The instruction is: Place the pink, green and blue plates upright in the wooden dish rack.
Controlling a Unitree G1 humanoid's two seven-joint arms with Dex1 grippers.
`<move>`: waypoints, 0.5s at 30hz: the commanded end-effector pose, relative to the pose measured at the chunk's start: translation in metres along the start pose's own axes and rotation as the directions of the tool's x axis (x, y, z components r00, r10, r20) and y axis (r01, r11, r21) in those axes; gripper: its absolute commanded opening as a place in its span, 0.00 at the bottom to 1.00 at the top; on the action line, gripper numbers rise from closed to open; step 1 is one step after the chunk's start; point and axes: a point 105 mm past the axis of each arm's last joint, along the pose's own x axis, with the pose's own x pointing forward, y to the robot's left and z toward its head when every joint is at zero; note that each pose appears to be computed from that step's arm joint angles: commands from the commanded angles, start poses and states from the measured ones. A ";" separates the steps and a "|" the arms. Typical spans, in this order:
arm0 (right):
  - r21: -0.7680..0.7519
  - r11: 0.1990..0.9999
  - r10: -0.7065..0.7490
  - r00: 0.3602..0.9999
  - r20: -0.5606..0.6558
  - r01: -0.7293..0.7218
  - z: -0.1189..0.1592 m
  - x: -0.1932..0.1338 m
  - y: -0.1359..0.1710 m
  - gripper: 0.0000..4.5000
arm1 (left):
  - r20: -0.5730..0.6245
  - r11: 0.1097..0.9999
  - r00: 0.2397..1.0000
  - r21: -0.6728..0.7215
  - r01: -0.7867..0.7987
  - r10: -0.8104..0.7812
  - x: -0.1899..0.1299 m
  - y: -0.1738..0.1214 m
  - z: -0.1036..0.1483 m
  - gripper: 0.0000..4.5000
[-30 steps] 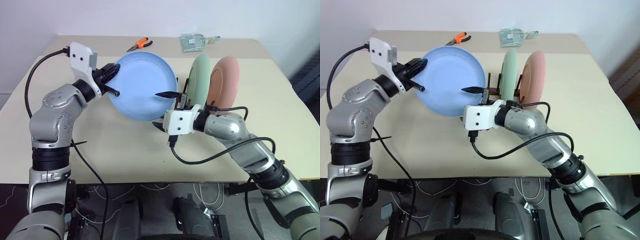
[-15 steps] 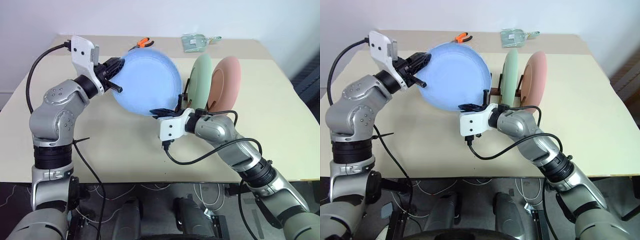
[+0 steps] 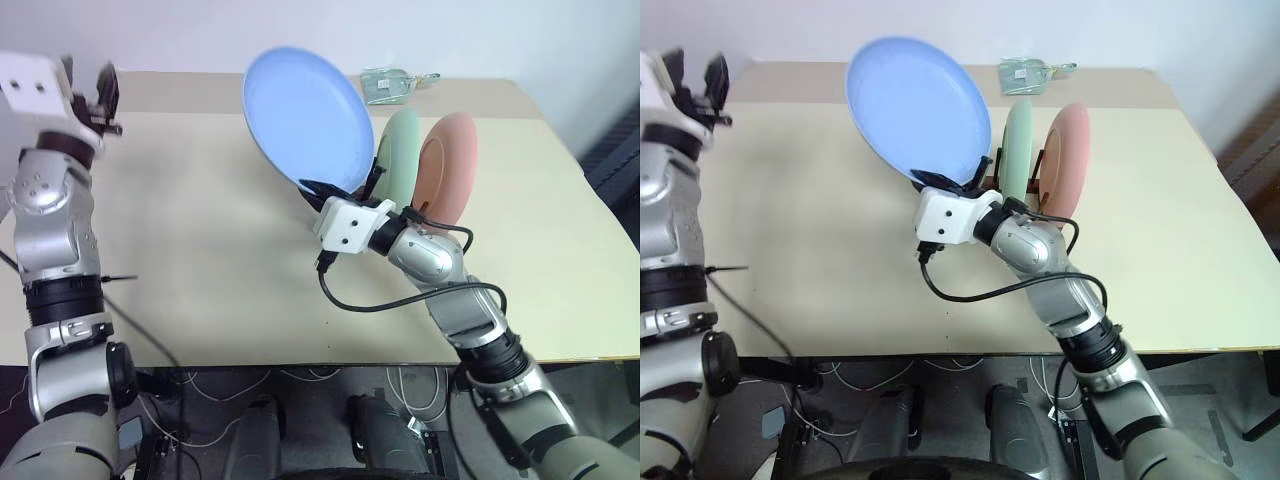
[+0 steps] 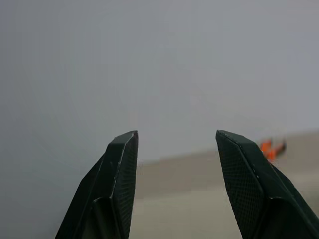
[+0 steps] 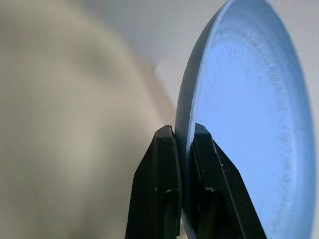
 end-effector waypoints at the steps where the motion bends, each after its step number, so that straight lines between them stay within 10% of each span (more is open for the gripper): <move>1: 0.335 0.937 -0.156 0.978 0.137 0.103 0.035 -0.006 -0.025 0.00 | -0.025 0.981 0.981 -0.050 0.189 -0.190 -0.012 -0.045 -0.023 0.56; 5: 0.649 0.755 -0.234 0.963 0.136 0.092 0.036 -0.011 -0.031 0.00 | -0.067 0.927 0.927 -0.096 0.362 -0.369 -0.035 -0.103 -0.048 0.56; 15: 0.802 0.580 -0.271 0.962 0.030 0.138 0.023 -0.015 -0.032 0.00 | -0.033 0.759 0.772 -0.212 0.616 -0.635 -0.070 -0.171 -0.045 0.56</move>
